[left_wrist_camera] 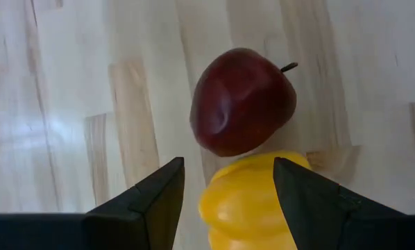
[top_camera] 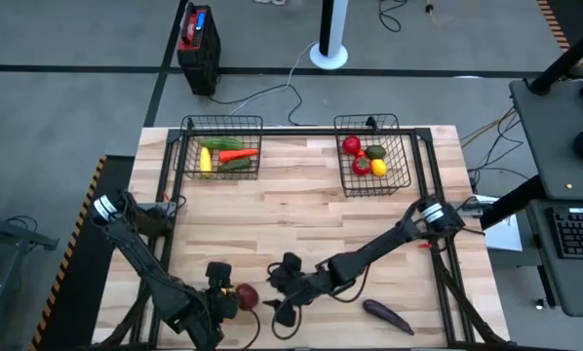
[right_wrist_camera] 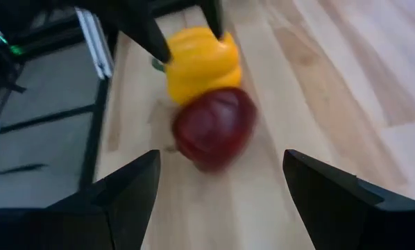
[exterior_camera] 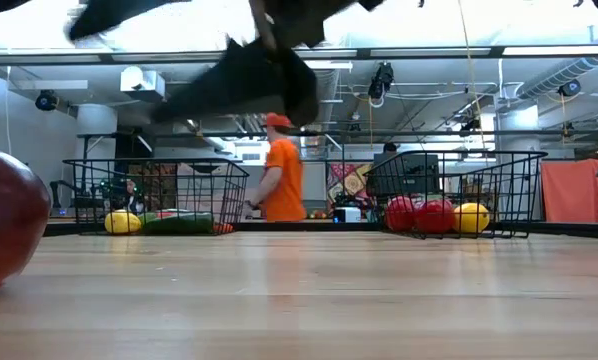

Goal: Sort produce into baskets
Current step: Put the red apple into the right black wire basket

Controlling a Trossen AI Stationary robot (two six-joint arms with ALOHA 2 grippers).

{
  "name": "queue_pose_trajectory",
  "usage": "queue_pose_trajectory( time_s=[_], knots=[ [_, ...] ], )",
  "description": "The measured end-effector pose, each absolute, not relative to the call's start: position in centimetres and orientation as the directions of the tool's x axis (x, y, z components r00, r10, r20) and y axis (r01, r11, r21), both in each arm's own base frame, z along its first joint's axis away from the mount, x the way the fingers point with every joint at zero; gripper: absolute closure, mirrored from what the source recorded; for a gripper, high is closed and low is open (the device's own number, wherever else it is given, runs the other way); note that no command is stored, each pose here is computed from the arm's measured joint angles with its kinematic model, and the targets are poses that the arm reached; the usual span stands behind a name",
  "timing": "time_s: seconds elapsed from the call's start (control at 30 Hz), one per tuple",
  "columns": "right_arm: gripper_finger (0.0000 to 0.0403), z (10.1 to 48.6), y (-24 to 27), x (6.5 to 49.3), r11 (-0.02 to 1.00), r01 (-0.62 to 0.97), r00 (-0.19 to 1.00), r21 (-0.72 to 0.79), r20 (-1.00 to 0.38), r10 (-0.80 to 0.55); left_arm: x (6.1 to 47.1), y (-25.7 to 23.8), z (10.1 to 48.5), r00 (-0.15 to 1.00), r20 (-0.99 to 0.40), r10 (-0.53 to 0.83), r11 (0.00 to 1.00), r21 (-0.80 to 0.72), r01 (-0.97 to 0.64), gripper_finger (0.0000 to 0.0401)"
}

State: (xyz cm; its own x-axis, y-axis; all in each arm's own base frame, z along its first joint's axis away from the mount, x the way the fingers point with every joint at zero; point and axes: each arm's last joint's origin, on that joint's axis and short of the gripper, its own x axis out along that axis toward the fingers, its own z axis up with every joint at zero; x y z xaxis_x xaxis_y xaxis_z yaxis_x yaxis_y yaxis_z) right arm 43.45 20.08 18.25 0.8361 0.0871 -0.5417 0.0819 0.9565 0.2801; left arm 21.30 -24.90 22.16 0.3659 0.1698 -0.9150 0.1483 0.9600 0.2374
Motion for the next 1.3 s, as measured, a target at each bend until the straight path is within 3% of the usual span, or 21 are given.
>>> queue_pose_trajectory(
  time_s=[0.63, 1.03, 1.3],
  knots=[
    [0.0108, 17.5, 21.5, 45.1, 0.886, 0.234, 0.787, 0.401, -0.613, 0.070, 20.7, -25.5, 21.5, 0.404, -0.896, 0.182, 0.932, 0.288, 0.219, 0.0197],
    [0.0108, 17.9, 22.8, 44.6, 0.950, 0.194, 0.846, 0.245, -0.532, -0.036, 21.3, -25.7, 21.4, 0.504, -0.844, 0.184, 0.923, 0.325, 0.206, 0.0197],
    [0.0108, 15.8, 23.8, 44.9, 0.960, 0.183, 0.856, 0.213, -0.514, -0.049, 21.6, -25.9, 21.1, 0.517, -0.838, 0.176, 0.930, 0.314, 0.192, 0.0197]
  ],
)
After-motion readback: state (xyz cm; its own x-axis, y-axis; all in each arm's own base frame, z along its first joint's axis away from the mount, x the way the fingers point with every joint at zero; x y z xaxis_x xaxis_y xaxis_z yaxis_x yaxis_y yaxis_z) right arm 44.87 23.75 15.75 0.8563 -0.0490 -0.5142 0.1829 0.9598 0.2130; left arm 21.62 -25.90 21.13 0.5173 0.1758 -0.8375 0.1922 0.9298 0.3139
